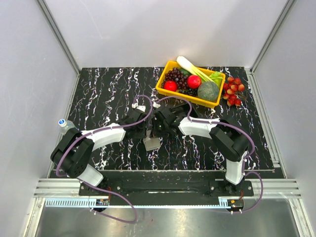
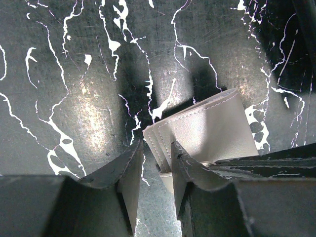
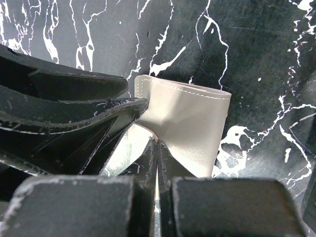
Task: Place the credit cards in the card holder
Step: Close the card holder at the center of the board.
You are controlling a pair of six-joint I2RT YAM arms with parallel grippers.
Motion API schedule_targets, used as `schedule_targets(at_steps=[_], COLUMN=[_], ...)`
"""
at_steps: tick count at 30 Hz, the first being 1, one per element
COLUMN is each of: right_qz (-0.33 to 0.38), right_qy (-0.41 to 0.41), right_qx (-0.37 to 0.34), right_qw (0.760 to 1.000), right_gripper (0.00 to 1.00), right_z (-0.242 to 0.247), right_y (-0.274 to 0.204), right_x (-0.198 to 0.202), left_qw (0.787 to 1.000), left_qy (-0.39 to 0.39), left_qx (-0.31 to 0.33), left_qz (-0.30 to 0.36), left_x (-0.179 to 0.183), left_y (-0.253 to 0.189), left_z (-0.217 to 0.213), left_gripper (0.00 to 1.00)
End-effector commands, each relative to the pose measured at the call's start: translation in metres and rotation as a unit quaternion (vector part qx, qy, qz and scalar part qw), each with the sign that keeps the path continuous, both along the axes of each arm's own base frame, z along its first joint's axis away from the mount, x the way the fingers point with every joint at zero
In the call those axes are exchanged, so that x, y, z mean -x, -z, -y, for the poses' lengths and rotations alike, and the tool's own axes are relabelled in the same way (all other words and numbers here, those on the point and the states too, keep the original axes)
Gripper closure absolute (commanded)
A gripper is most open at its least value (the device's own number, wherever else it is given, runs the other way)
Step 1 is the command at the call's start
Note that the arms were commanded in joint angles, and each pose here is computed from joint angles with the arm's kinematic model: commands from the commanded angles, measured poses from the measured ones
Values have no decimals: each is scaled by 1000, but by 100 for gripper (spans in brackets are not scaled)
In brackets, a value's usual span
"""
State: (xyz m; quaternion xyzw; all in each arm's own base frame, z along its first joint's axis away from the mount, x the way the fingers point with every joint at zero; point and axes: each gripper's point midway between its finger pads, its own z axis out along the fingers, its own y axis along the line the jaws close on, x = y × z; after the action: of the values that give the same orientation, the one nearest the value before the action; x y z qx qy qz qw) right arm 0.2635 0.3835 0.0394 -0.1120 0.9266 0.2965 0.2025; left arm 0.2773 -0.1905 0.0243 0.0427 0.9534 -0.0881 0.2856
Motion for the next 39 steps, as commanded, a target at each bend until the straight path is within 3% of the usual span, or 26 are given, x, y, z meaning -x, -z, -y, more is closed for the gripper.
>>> schedule_targets(at_steps=[1,39], right_qz=[-16,-8], right_qy=[6,28], right_qx=[-15,128], right_qw=[1000,991], right_gripper=[100,100], right_z=[7,29], right_y=[-10,41], right_x=[9,-20], left_qw=[999,999], left_qy=[-4,12], left_qx=[-41,-31], left_qz=[-23,-24], left_x=[8,10], left_y=[15,14], left_z=[-15,-10], left_gripper=[67,71])
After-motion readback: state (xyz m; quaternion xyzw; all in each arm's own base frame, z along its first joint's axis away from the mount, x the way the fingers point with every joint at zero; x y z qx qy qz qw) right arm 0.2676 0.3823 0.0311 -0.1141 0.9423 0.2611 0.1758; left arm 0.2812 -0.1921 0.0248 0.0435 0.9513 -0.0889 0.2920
